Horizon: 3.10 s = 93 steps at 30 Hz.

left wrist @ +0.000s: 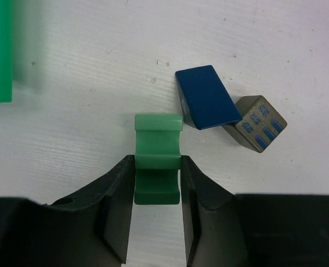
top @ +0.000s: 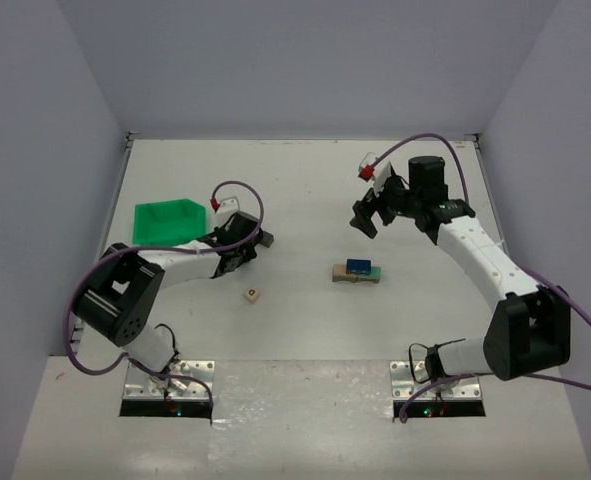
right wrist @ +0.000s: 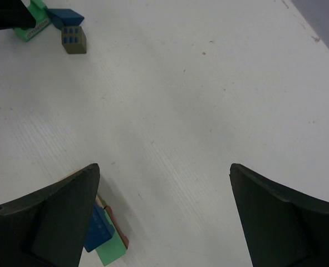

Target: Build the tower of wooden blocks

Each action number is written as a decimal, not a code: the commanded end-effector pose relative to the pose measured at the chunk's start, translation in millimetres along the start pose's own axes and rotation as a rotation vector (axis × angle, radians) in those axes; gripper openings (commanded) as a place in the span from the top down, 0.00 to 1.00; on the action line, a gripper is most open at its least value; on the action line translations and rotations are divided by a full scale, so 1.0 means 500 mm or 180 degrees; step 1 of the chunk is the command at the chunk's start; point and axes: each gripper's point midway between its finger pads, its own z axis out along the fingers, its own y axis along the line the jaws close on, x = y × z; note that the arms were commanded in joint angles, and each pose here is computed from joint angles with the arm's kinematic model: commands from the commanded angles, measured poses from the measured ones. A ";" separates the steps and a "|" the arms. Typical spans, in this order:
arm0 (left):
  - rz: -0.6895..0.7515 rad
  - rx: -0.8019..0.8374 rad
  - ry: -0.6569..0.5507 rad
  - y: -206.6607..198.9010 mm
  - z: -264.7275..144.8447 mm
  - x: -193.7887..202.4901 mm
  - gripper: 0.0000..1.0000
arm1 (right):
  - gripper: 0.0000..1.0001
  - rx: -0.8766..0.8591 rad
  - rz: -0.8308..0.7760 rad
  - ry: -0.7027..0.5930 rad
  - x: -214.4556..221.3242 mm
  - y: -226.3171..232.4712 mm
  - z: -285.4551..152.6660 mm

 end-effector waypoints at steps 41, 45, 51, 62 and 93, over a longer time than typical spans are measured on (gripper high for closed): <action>0.0166 0.5125 -0.2509 -0.166 -0.655 -0.144 1.00 | 0.16 -0.2471 0.0935 -0.1917 -0.311 0.388 -0.113; 0.0126 0.5150 -0.2545 -0.161 -0.661 -0.143 1.00 | 0.17 -0.2421 0.0808 -0.2101 -0.324 0.404 -0.115; 0.0062 0.5160 -0.2601 -0.148 -0.668 -0.140 1.00 | 0.26 -0.2405 0.0700 -0.2297 -0.355 0.423 -0.109; 0.0027 0.5192 -0.2628 -0.138 -0.675 -0.132 1.00 | 0.31 -0.2651 0.0645 -0.2312 -0.372 0.463 -0.094; -0.0181 0.4408 -0.2186 -0.140 -0.574 -0.144 0.05 | 1.00 -0.1793 -0.0251 -0.1582 -0.330 0.416 -0.053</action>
